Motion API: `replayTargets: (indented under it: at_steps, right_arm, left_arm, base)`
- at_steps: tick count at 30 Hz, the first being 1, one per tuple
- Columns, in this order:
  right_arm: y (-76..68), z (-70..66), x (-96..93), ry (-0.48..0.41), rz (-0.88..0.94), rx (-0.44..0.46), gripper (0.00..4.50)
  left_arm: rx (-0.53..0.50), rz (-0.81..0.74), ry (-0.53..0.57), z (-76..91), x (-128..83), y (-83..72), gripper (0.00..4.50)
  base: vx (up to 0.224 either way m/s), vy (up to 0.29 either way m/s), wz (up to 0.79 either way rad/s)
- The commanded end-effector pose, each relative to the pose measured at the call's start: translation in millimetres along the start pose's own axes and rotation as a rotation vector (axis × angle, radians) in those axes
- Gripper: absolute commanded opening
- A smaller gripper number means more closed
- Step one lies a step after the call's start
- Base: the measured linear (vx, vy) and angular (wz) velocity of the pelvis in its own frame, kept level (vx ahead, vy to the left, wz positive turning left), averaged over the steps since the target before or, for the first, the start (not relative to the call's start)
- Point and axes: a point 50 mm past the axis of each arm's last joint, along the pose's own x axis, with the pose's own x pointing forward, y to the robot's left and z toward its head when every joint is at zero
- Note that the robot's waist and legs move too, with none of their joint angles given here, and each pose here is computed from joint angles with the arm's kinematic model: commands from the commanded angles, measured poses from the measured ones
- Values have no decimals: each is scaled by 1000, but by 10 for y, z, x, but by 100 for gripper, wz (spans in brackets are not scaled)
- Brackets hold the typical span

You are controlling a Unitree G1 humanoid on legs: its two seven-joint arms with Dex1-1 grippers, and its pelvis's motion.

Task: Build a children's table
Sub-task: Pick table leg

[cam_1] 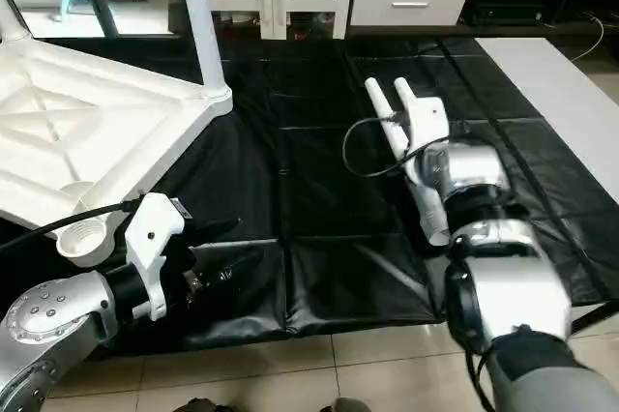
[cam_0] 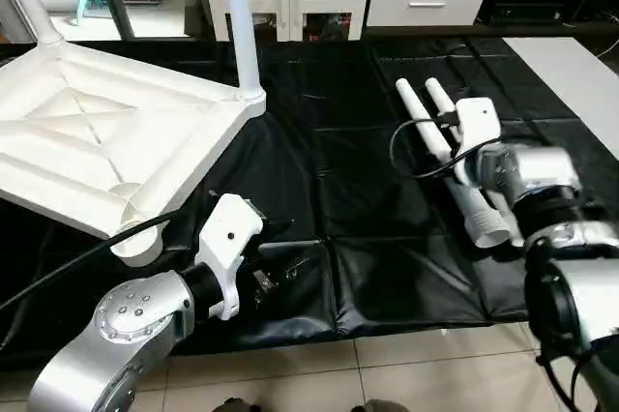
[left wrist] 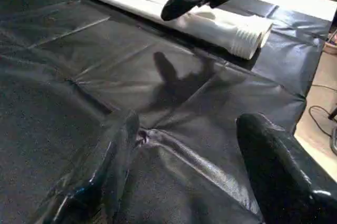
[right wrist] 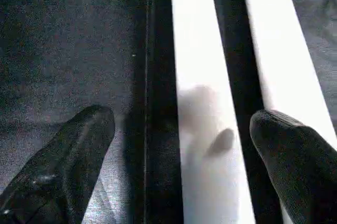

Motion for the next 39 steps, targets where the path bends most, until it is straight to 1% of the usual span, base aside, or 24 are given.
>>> replayTargets:
  at_steps: [1, 3, 10, 11, 12, 13, 16, 17, 18, 21, 22, 27, 30, 31, 32, 33, 34, 35, 36, 37, 38, 39]
  right_arm:
    - [-51, -96, 6, 77, 8, 5, 450]
    - [-68, -150, 11, 107, 15, 9, 450]
    - [-126, -280, 20, 169, 32, 38, 450]
    - [-133, -307, 22, 183, 37, 34, 432]
    - [-133, -307, 22, 183, 37, 34, 432]
    - [-140, -352, 27, 201, 45, 39, 422]
    - [-153, -407, 34, 219, 49, 41, 390]
    - [-155, -415, 35, 222, 49, 41, 390]
    - [-157, -420, 35, 222, 51, 43, 367]
    - [-161, -415, 32, 222, 56, 47, 359]
    - [-164, -410, 30, 221, 58, 48, 341]
    - [-172, -369, 26, 194, 57, 60, 298]
    - [-170, -311, 18, 163, 56, 68, 273]
    - [-170, -295, 16, 153, 54, 70, 254]
    - [-170, -292, 16, 151, 53, 70, 254]
    - [-162, -215, 3, 100, 59, 66, 247]
    - [-160, -203, 0, 92, 61, 66, 241]
    - [-133, -97, -22, 10, 91, 57, 221]
    - [-97, 25, -60, -89, 131, 42, 207]
    - [-30, 162, -129, -221, 205, 35, 203]
    - [-7, 183, -149, -249, 231, 37, 203]
    - [22, 208, -176, -286, 263, 40, 184]
  left_arm:
    - [3, -11, 8, 6, -23, 6, 333]
    - [4, -14, 9, 10, -38, 10, 333]
    - [4, -23, 13, 13, -48, 2, 333]
    - [4, -24, 14, 12, -42, 1, 342]
    - [4, -24, 14, 12, -42, 1, 342]
    - [5, -26, 14, 13, -31, 2, 345]
    - [6, -27, 14, 17, -16, 6, 345]
    - [8, -26, 14, 19, -12, 6, 345]
    - [9, -25, 14, 22, -7, 6, 345]
    - [10, -23, 13, 26, 1, 3, 345]
    - [11, -23, 12, 29, 4, 1, 345]
    - [16, -20, 6, 43, 11, 3, 345]
    - [23, 3, -6, 66, 12, 33, 345]
    - [26, 13, -10, 71, 12, 44, 345]
    - [25, 15, -10, 72, 13, 47, 345]
    - [5, 72, -33, 99, 26, 115, 345]
    - [1, 82, -37, 103, 28, 126, 345]
    - [-37, 159, -67, 143, 43, 228, 345]
    - [-88, 243, -101, 185, 53, 346, 373]
    - [-125, 323, -163, 268, 61, 467, 380]
    - [-135, 328, -180, 291, 64, 481, 380]
    - [-147, 335, -202, 318, 68, 498, 385]
  base:
    - [0, 0, 0]
    - [0, 0, 0]
    - [0, 0, 0]
    - [0, 0, 0]
    - [0, 0, 0]
    - [0, 0, 0]
    - [0, 0, 0]
    - [0, 0, 0]
    - [0, 0, 0]
    - [0, 0, 0]
    - [0, 0, 0]
    - [0, 0, 0]
    - [0, 0, 0]
    - [0, 0, 0]
    - [0, 0, 0]
    - [0, 0, 0]
    - [0, 0, 0]
    - [0, 0, 0]
    - [0, 0, 0]
    - [0, 0, 0]
    - [0, 0, 0]
    - [0, 0, 0]
